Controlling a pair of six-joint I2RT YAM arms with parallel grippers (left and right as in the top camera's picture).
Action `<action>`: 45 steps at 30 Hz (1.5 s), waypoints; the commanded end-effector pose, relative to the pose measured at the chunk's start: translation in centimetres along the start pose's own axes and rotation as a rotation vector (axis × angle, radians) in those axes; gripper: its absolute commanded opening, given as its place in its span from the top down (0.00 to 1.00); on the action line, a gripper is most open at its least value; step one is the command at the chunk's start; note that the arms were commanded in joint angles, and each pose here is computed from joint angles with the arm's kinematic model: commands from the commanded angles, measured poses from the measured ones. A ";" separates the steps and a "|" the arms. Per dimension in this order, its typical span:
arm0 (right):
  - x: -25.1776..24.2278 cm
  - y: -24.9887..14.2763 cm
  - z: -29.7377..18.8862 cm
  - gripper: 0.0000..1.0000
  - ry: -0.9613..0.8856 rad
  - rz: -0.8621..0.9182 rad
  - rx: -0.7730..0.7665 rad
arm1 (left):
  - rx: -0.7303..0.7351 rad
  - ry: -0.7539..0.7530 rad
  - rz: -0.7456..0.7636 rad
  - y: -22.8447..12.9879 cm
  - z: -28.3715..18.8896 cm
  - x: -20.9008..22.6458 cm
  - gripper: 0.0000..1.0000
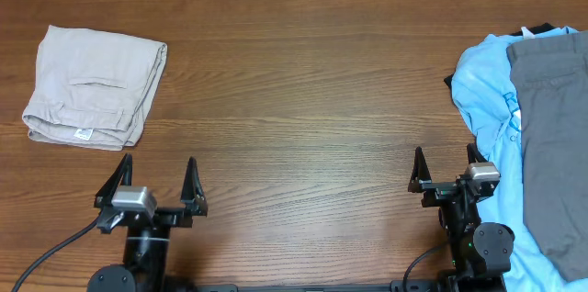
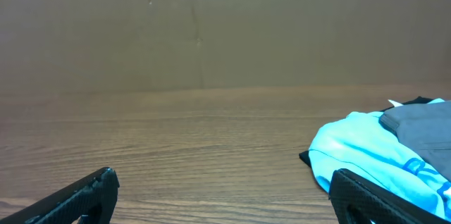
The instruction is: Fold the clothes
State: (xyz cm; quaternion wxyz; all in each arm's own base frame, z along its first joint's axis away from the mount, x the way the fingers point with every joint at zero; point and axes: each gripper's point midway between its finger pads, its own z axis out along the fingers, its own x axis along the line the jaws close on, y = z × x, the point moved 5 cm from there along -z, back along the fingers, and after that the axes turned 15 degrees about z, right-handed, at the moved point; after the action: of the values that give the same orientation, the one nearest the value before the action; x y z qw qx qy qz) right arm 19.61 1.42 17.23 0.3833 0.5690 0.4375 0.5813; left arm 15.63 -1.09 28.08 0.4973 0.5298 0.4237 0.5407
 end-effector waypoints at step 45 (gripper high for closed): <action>-0.3 0.0 0.0 0.00 -0.013 0.008 -0.014 | 0.153 -0.012 0.059 -12.2 3.0 -1.7 0.00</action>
State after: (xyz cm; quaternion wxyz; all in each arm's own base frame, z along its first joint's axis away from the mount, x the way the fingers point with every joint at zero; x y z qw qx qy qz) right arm 19.62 1.34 17.24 0.3853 0.5704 0.4354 0.5802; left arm 19.62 -1.28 15.95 0.4461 0.5820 0.4510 0.5087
